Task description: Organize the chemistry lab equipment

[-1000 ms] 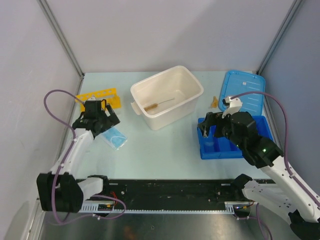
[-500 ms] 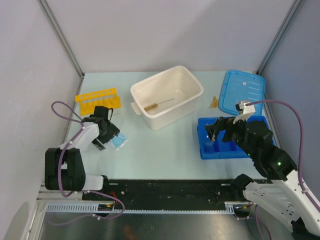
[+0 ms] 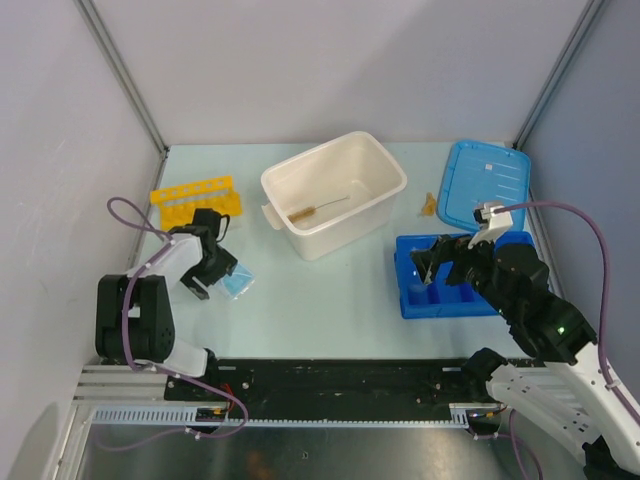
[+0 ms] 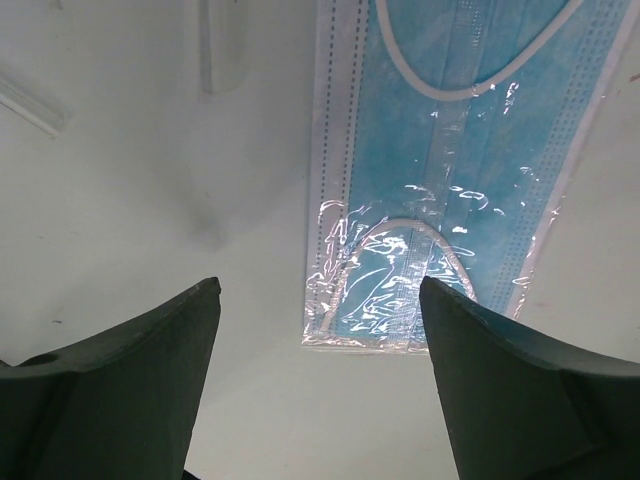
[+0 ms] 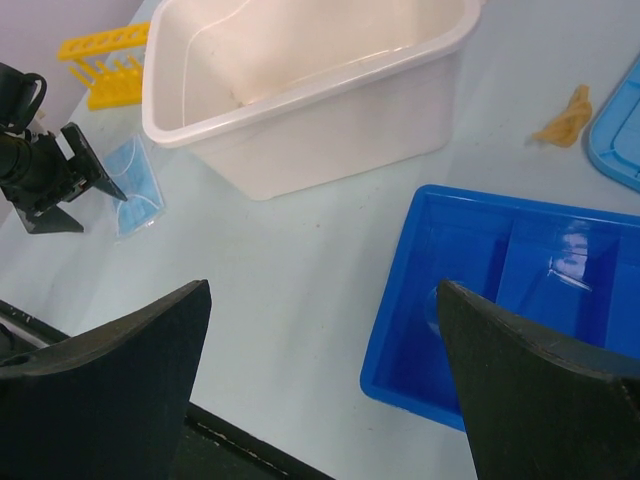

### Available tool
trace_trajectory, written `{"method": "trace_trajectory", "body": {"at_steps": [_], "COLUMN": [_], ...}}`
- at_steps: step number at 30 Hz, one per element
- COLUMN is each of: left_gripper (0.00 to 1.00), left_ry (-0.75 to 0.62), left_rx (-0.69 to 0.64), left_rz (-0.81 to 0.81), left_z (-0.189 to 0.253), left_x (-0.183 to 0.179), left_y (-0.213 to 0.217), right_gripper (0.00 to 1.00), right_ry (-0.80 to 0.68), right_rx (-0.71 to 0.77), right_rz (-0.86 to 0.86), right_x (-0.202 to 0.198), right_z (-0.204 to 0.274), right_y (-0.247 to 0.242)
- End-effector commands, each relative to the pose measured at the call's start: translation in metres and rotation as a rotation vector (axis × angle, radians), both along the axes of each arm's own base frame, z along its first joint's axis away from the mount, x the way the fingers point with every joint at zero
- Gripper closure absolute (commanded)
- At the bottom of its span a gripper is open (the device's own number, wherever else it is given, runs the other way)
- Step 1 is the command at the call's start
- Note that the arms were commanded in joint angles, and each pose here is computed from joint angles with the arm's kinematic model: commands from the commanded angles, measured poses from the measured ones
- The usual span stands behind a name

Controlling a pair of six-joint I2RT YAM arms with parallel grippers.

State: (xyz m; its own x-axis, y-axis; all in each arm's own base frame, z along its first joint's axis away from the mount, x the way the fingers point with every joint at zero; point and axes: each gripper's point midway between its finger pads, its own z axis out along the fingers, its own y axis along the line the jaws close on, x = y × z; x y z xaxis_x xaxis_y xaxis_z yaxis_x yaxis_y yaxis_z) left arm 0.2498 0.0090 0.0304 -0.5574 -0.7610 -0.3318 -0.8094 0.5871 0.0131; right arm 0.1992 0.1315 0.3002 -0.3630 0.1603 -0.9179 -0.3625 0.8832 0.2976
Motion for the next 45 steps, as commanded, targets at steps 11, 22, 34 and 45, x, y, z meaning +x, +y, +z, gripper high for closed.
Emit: {"method": "trace_trajectory", "body": {"at_steps": [11, 22, 34, 45], "left_gripper": [0.19, 0.53, 0.88, 1.00], "left_ry": [0.007, 0.047, -0.012, -0.329], "left_rx": [-0.007, -0.024, -0.053, -0.090], "left_rz": [0.026, 0.033, 0.052, -0.027], "left_z": [-0.013, -0.027, -0.014, 0.069], "left_x": [0.017, 0.004, -0.008, 0.013], "left_y": [-0.007, -0.013, -0.016, -0.024], "right_gripper": [0.01, 0.01, 0.01, 0.01], "right_ry": [-0.011, -0.011, 0.008, 0.017], "right_rx": [-0.002, -0.013, -0.014, -0.023], "right_rz": [0.026, 0.035, 0.040, 0.040], "right_x": [0.004, 0.006, 0.007, 0.006], "right_z": [0.005, 0.004, 0.000, -0.004], "right_y": [0.007, 0.010, 0.013, 0.012]}}
